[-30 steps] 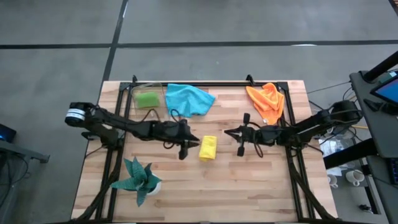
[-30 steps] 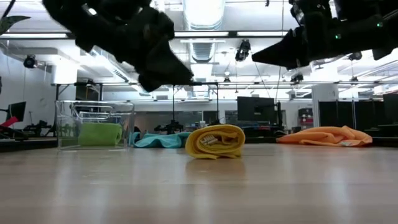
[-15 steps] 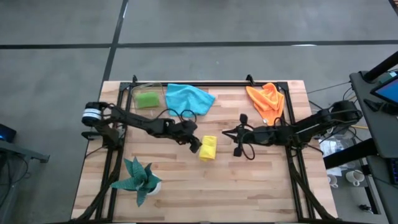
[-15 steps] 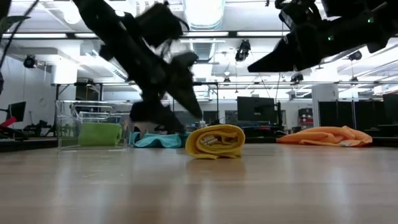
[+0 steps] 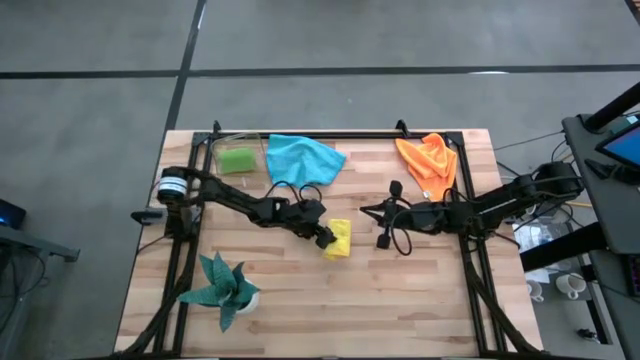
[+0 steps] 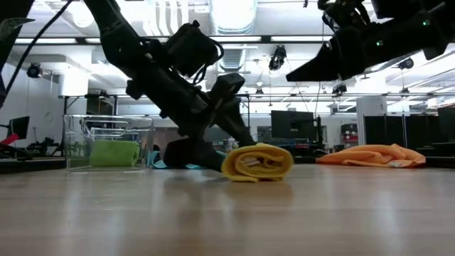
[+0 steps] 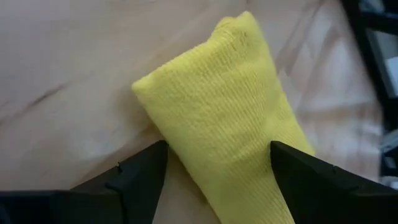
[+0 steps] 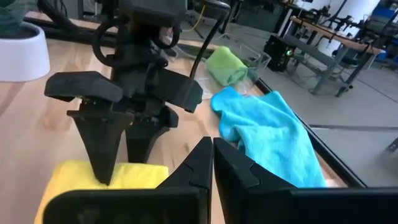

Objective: Roll microfiber towels into tight, uniform cylinder then place into a basket
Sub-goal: Put the rolled yellow microfiber towel into the transparent bin

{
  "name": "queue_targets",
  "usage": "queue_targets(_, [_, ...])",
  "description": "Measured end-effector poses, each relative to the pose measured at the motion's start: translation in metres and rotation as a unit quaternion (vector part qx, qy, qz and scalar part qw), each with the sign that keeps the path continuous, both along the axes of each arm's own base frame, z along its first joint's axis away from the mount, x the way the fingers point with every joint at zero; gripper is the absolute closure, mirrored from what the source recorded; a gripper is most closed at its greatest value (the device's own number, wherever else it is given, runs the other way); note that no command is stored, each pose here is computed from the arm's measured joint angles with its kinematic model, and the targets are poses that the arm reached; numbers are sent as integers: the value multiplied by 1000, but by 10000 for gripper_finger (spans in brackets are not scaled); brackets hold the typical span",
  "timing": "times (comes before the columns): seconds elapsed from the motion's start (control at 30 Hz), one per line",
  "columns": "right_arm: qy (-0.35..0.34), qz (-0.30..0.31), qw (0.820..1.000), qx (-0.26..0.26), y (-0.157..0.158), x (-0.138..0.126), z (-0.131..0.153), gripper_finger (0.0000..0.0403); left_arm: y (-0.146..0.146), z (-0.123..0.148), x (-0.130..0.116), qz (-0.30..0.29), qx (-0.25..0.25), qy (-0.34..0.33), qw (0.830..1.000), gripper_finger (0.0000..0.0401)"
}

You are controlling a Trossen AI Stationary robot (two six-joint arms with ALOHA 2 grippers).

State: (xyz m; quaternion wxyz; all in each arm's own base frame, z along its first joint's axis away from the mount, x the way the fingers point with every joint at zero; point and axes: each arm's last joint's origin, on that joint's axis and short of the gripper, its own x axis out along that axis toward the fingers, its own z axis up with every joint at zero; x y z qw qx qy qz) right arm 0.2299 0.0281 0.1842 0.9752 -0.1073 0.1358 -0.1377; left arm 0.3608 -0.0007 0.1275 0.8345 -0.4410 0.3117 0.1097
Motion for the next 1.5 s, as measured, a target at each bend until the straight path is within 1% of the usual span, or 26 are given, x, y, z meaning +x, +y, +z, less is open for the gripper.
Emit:
queue_targets(0.1, [1, 0, 1000, 1, 0, 0, -1, 394, -1, -1, 2, -6, -5, -16, 1000, 131])
queue_targets(0.2, [2, -1, 1000, 3, 0, 0, -2, 394, -1, -1, 2, -5, -4, -15, 1000, 132])
queue_targets(0.3, [3, 0, 1000, 3, 0, 0, -2, 394, 0, -2, 1, 2, 4, -14, 1000, 152])
queue_targets(0.4, [3, 0, 1000, 3, 0, 0, -2, 394, 1, -2, 1, 11, 31, -15, 999, 205])
queue_targets(0.47, [3, 0, 1000, 4, 0, 0, -2, 394, 2, -2, 2, 17, 50, -16, 998, 258])
queue_targets(0.57, [3, 0, 1000, 4, 0, 0, -2, 394, 3, 1, 3, 15, 73, -32, 997, 354])
queue_targets(0.6, [3, 0, 1000, 4, 0, 0, -2, 394, 4, 2, 4, 14, 76, -40, 996, 375])
queue_targets(0.63, [2, 0, 1000, 4, 0, 0, -2, 394, 4, 2, 5, 14, 77, -43, 996, 383])
queue_targets(0.77, [0, -2, 1000, 10, 0, 0, -2, 394, 4, 2, 4, 7, 85, -42, 995, 389])
queue_targets(0.87, [0, -2, 1000, 12, 0, 0, -2, 394, 3, 3, 3, -1, 82, -35, 996, 394])
queue_targets(1.03, [0, -2, 1000, 12, 0, 0, -2, 394, 4, 6, -4, -31, 80, 16, 996, 394])
queue_targets(1.2, [0, -2, 1000, 12, 0, 0, -2, 394, 6, 25, -13, -61, 100, 59, 991, 395])
queue_targets(1.3, [-1, -2, 1000, 12, 0, 0, -2, 394, 9, 45, -17, -91, 124, 99, 983, 395])
queue_targets(1.37, [-1, -3, 1000, 13, 0, 0, -2, 394, 11, 55, -18, -113, 138, 135, 975, 395])
queue_targets(1.43, [-2, -3, 1000, 15, 0, 0, -2, 394, 12, 63, -21, -139, 153, 178, 962, 395])
queue_targets(1.5, [-3, -4, 1000, 20, 0, 0, -2, 394, 13, 73, -21, -164, 171, 203, 950, 395])
